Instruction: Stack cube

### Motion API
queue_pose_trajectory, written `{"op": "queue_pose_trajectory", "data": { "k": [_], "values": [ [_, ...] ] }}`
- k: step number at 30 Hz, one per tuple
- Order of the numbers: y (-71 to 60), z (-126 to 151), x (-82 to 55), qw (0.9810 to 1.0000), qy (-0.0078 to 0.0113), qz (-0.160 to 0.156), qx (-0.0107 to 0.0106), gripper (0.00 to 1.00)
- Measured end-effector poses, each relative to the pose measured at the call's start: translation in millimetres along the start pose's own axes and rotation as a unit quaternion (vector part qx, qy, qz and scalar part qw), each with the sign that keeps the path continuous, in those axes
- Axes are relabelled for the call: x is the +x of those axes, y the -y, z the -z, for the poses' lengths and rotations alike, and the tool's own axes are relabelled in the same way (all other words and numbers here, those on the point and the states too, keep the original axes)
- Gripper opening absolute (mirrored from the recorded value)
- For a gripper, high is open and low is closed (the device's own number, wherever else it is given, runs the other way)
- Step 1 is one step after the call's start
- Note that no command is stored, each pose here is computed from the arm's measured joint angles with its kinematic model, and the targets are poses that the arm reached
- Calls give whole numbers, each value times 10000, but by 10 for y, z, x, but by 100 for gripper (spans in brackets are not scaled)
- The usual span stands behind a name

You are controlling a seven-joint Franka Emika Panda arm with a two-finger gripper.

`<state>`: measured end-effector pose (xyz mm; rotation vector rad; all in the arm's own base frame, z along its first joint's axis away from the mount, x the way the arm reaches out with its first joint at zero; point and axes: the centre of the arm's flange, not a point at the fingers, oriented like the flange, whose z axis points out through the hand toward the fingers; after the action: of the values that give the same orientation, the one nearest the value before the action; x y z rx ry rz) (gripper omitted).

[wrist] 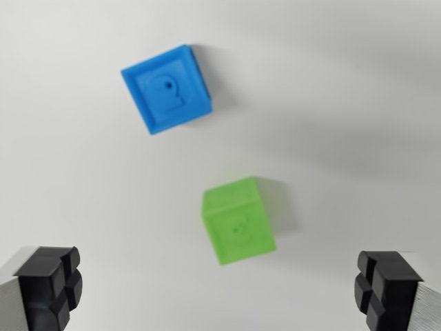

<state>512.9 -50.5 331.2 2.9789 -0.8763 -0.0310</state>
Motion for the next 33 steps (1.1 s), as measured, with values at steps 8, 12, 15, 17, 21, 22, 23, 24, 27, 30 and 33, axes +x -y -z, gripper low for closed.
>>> {"op": "queue_pose_trajectory", "data": {
  "k": [8,12,15,17,21,22,23,24,27,30,33],
  "values": [
    [-192,-202,-114,9993,-16,369,48,100],
    [-309,-329,-181,9983,-14,578,70,100],
    [-385,-411,-223,9974,-21,720,86,100],
    [-442,-472,-258,9964,-24,836,99,100],
    [-548,-585,-322,9945,-32,1040,122,100],
    [-579,-617,-340,9939,-31,1094,128,100],
    [-608,-647,-356,9933,-35,1151,136,100],
    [-638,-679,-375,9926,-34,1209,142,100],
    [-728,-767,-428,9905,-40,1365,162,100],
    [-787,-842,-459,9893,-56,1445,178,100],
    [-783,-941,-452,9891,-67,1458,183,100]
  ]
}}
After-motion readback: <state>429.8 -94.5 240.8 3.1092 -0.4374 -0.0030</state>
